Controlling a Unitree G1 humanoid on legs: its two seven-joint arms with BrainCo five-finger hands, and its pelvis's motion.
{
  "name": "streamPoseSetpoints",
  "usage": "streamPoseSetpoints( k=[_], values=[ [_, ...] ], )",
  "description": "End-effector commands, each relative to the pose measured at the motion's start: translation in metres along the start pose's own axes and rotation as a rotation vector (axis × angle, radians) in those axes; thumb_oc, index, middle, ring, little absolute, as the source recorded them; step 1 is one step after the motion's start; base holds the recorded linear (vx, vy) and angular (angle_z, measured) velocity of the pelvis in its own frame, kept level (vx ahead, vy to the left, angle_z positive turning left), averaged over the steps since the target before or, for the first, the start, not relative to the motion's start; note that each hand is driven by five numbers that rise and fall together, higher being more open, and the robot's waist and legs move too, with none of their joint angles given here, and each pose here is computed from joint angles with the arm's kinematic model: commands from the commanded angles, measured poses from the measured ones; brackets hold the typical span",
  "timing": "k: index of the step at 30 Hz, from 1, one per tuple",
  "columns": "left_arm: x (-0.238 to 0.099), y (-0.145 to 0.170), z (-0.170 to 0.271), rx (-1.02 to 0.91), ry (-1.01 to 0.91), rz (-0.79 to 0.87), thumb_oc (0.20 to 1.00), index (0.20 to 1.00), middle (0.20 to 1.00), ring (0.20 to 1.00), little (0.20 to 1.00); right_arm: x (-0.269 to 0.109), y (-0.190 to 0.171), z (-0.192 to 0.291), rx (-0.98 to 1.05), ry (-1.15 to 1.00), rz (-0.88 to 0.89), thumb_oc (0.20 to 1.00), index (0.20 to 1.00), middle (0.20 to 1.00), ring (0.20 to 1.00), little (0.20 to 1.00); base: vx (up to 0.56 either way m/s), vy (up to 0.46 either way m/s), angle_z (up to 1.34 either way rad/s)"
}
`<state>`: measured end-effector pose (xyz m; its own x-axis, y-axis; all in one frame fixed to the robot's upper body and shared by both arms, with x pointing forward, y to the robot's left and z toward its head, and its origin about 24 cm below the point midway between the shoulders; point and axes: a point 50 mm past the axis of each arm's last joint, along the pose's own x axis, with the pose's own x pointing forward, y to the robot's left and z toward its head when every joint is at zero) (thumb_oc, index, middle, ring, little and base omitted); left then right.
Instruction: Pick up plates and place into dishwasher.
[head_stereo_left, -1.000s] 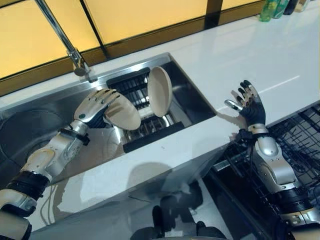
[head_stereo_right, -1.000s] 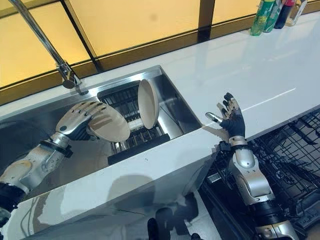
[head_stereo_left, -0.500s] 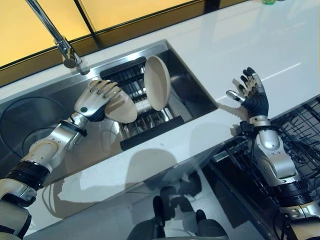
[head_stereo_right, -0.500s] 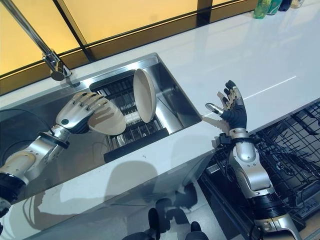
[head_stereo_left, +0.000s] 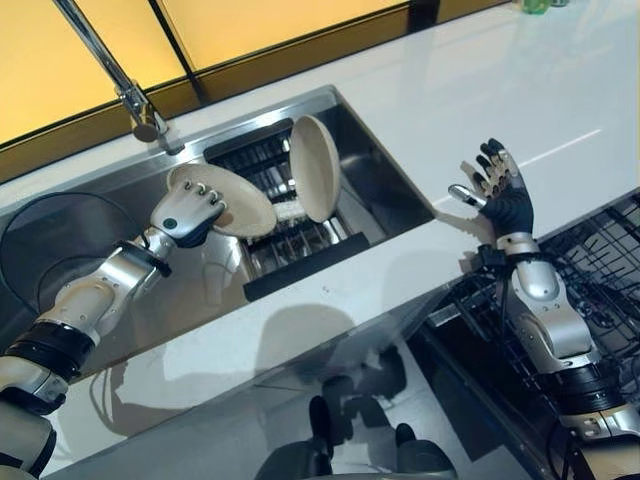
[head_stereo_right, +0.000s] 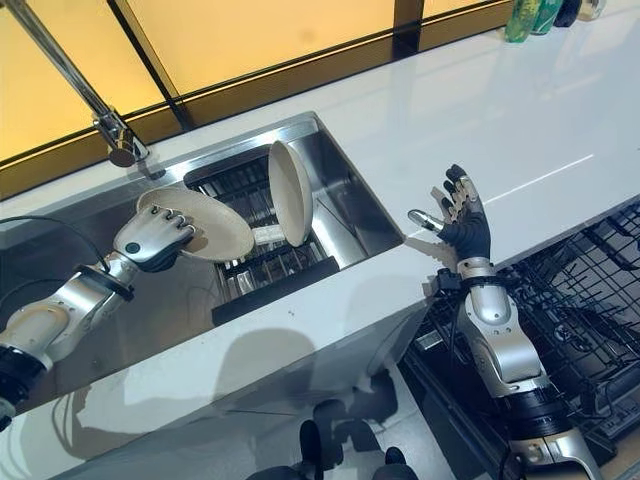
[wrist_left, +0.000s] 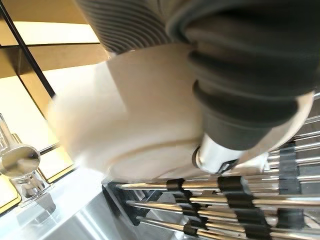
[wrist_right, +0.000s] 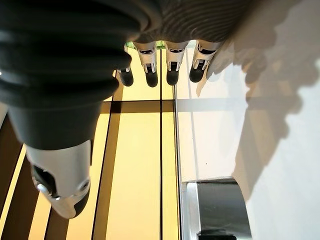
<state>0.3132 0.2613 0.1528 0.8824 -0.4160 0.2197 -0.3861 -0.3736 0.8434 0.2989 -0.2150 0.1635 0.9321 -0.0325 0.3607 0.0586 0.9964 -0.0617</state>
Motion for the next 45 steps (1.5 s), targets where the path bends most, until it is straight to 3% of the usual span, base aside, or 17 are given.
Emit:
streamPoseSetpoints(
  k=[1,7,19,22,24,27,33,38,45],
  values=[
    [-0.004,0.002,-0.012,0.002,0.074,0.034,0.2,0.2,0.2,0.2,0.2,-0.013,-0.008,-0.011,-0.027,0.059,-0.006,1.0,1.0,1.0,1.0,1.0,0.07,-0.008,0.0],
    [-0.018,0.001,-0.018,0.032,0.13,0.073,0.2,0.2,0.2,0.2,0.2,-0.023,-0.014,-0.017,-0.026,0.087,-0.019,1.0,1.0,1.0,1.0,1.0,0.06,-0.018,0.03],
    [-0.043,0.046,-0.048,0.161,0.278,0.402,0.2,0.2,0.2,0.2,0.2,-0.035,-0.023,-0.02,-0.011,0.115,-0.046,1.0,1.0,1.0,1.0,1.0,0.03,-0.039,0.1],
    [-0.047,0.054,-0.051,0.105,0.301,0.453,0.2,0.2,0.2,0.2,0.2,-0.034,-0.023,-0.015,-0.03,0.087,-0.035,1.0,1.0,1.0,1.0,1.0,0.01,-0.057,0.13],
    [-0.047,0.06,-0.05,-0.02,0.308,0.519,0.2,0.2,0.2,0.2,0.2,-0.03,-0.021,-0.005,-0.062,0.024,-0.022,1.0,1.0,1.0,1.0,1.0,-0.01,-0.075,0.03],
    [-0.041,0.071,-0.036,-0.465,0.287,0.634,0.2,0.2,0.2,0.2,0.2,-0.025,-0.014,0.014,-0.122,-0.089,0.02,1.0,1.0,1.0,1.0,1.0,-0.04,-0.086,0.06],
    [-0.021,0.098,0.006,-1.017,0.017,0.65,0.2,0.2,0.2,0.2,0.2,-0.013,0.014,0.05,-0.202,-0.284,0.173,1.0,1.0,1.0,1.0,1.0,-0.06,-0.085,0.07],
    [-0.009,0.114,0.022,-1.27,-0.213,0.543,0.2,0.2,0.2,0.2,0.2,-0.005,0.023,0.074,-0.232,-0.395,0.249,1.0,1.0,1.0,1.0,1.0,-0.07,-0.081,0.02],
    [0.002,0.131,0.033,-1.413,-0.437,0.399,0.2,0.2,0.2,0.2,0.2,-0.002,0.032,0.092,-0.288,-0.458,0.402,1.0,1.0,1.0,1.0,1.0,-0.05,-0.06,0.03]
  ],
)
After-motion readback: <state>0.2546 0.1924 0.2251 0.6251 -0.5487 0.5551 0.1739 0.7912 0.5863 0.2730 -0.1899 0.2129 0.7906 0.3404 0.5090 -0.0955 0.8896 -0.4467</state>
